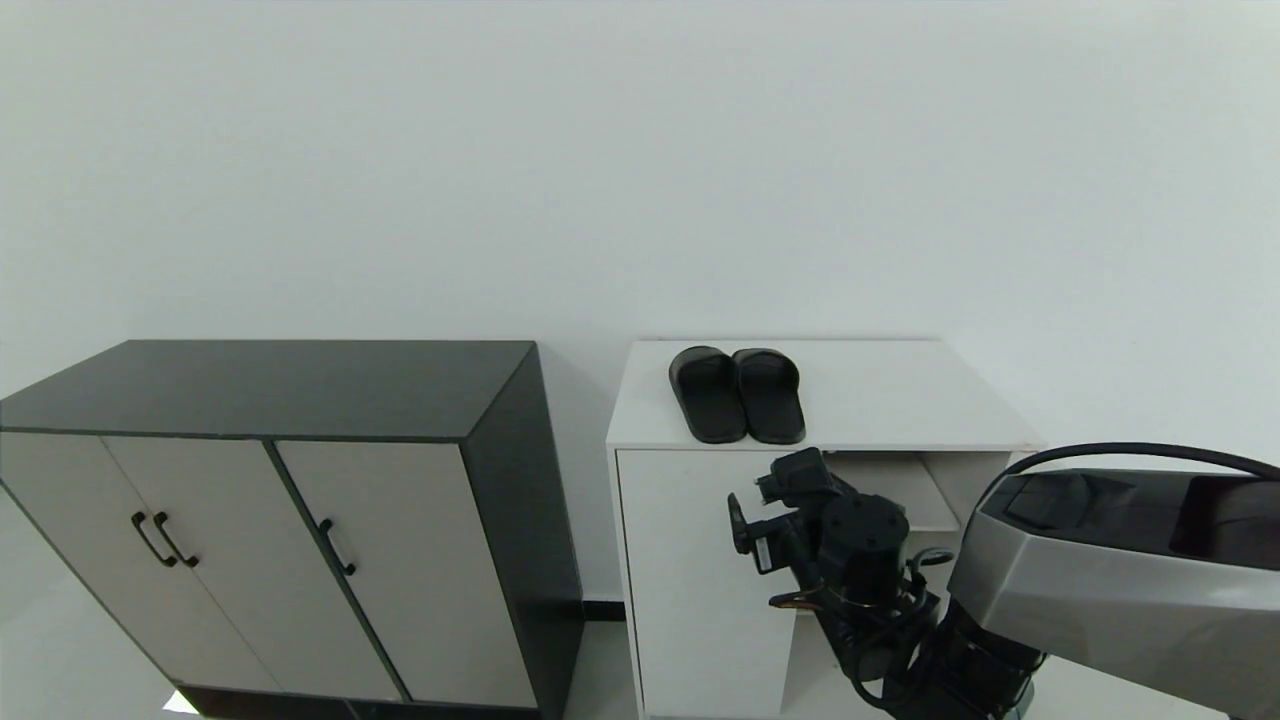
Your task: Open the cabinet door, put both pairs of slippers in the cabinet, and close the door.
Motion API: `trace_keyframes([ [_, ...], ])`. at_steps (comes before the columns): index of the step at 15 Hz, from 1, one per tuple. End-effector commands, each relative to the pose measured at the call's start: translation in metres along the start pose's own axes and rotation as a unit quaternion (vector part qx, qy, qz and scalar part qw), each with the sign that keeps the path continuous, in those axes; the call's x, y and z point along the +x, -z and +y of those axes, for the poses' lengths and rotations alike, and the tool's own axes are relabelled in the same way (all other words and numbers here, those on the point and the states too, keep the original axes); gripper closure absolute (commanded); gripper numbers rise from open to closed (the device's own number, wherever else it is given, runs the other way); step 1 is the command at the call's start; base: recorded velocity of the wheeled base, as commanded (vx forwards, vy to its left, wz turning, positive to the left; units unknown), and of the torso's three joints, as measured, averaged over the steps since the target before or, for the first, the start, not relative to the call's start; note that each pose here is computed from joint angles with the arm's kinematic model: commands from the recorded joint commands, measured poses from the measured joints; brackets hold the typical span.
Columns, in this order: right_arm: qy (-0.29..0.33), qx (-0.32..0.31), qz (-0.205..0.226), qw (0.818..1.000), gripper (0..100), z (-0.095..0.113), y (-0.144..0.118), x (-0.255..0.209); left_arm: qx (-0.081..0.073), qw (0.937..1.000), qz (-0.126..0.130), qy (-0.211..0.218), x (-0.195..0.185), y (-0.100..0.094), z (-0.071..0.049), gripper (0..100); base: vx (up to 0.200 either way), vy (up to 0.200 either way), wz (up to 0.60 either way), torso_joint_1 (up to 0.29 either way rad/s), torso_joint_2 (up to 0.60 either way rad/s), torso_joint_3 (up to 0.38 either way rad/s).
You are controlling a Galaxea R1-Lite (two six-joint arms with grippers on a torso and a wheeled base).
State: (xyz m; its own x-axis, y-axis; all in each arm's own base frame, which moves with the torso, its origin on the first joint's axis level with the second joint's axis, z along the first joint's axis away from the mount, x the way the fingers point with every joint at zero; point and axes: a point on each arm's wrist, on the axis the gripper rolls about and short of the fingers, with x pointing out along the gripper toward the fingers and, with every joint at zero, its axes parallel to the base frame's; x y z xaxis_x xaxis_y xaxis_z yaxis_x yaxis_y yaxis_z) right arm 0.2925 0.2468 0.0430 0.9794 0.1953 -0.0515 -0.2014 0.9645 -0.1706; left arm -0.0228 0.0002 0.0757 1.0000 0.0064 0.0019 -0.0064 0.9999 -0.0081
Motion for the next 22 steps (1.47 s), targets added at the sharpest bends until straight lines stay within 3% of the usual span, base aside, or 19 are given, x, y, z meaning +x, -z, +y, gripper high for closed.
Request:
trace_keyframes([
  [1, -0.004, -0.006, -0.001, 1.0, 0, -0.002, 0.001, 0.0, 0.0, 1.0, 0.0, 0.0, 0.0, 0.0, 0.0, 100, 0.0, 0.0, 0.0, 0.0, 0.0, 0.0],
  [4, -0.013, -0.01, 0.039, 0.999, 0, -0.005, -0.041, 0.0, 0.003, 1.0, 0.001, 0.0, 0.0, 0.0, 0.0, 100, 0.0, 0.0, 0.0, 0.0, 0.0, 0.0],
  [6, -0.012, 0.045, 0.049, 0.998, 0, -0.005, -0.081, 0.006, 0.003, 1.0, 0.001, 0.0, 0.0, 0.0, 0.0, 100, 0.0, 0.0, 0.0, 0.0, 0.0, 0.0],
  [9, 0.002, 0.112, 0.11, 0.988, 0, -0.006, -0.111, 0.004, 0.004, 1.0, 0.001, 0.0, 0.0, 0.0, 0.0, 100, 0.0, 0.0, 0.0, 0.0, 0.0, 0.0],
  [13, 0.013, 0.139, 0.143, 0.98, 0, -0.002, -0.106, 0.008, 0.003, 1.0, 0.001, -0.001, 0.0, 0.0, 0.0, 100, 0.0, 0.0, 0.0, 0.0, 0.0, 0.0],
  [17, 0.013, 0.146, 0.127, 0.981, 0, 0.0, -0.1, 0.01, 0.003, 1.0, 0.001, 0.001, 0.0, 0.0, 0.0, 100, 0.0, 0.0, 0.0, 0.0, 0.0, 0.0],
  [22, 0.015, 0.136, 0.126, 0.982, 0, 0.005, -0.092, 0.014, 0.011, 0.9999, 0.001, 0.001, 0.0, 0.0, 0.0, 100, 0.2, 0.0, 0.0, 0.001, 0.0, 0.005],
])
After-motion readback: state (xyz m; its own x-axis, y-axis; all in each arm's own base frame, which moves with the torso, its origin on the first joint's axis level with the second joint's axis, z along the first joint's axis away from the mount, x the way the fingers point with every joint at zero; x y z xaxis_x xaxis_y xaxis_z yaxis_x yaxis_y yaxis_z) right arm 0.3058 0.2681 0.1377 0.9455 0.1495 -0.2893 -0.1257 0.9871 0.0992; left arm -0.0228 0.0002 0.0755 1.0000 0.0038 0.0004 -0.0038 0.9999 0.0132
